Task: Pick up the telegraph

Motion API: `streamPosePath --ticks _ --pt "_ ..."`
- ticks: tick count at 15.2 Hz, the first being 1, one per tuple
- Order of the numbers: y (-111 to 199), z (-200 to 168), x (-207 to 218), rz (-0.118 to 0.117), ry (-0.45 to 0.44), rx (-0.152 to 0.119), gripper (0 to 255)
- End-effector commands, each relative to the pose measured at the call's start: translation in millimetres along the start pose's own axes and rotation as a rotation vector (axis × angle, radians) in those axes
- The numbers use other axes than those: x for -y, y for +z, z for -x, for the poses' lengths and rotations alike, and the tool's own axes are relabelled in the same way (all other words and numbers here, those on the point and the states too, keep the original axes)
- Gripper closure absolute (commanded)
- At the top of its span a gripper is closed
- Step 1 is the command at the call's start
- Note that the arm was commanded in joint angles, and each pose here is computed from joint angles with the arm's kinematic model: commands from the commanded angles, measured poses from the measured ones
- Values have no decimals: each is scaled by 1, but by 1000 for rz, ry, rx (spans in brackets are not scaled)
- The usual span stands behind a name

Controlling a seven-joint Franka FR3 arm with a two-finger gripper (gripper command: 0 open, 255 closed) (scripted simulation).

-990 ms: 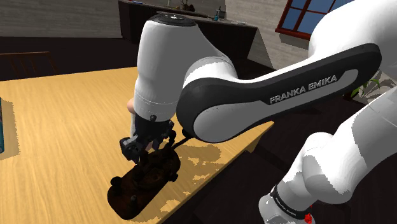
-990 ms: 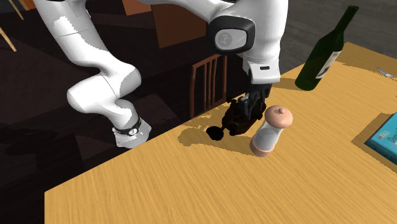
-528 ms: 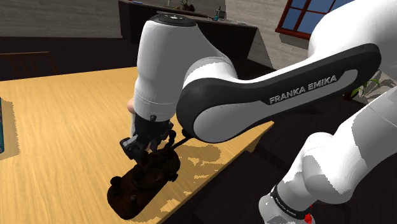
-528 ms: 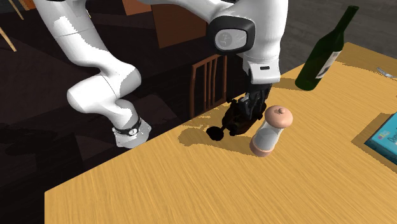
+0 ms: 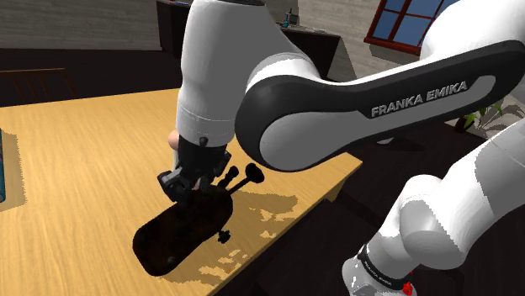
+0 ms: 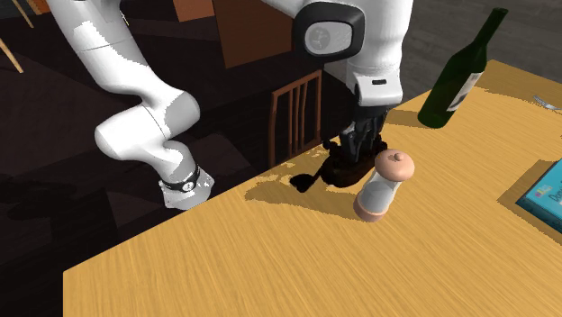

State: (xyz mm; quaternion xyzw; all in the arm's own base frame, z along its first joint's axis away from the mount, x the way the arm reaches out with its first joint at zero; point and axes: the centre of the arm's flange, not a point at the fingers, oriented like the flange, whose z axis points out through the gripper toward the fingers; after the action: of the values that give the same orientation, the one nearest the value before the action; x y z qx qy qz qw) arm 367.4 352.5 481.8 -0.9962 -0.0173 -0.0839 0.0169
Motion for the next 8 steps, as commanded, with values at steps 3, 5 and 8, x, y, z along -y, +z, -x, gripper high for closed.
streamPosePath --ticks 3,5,8 --pt "-21 -4 1 0 0 -1 255" --pt "-31 -6 1 0 0 -1 255" --pt "-47 -8 2 0 0 -1 255"
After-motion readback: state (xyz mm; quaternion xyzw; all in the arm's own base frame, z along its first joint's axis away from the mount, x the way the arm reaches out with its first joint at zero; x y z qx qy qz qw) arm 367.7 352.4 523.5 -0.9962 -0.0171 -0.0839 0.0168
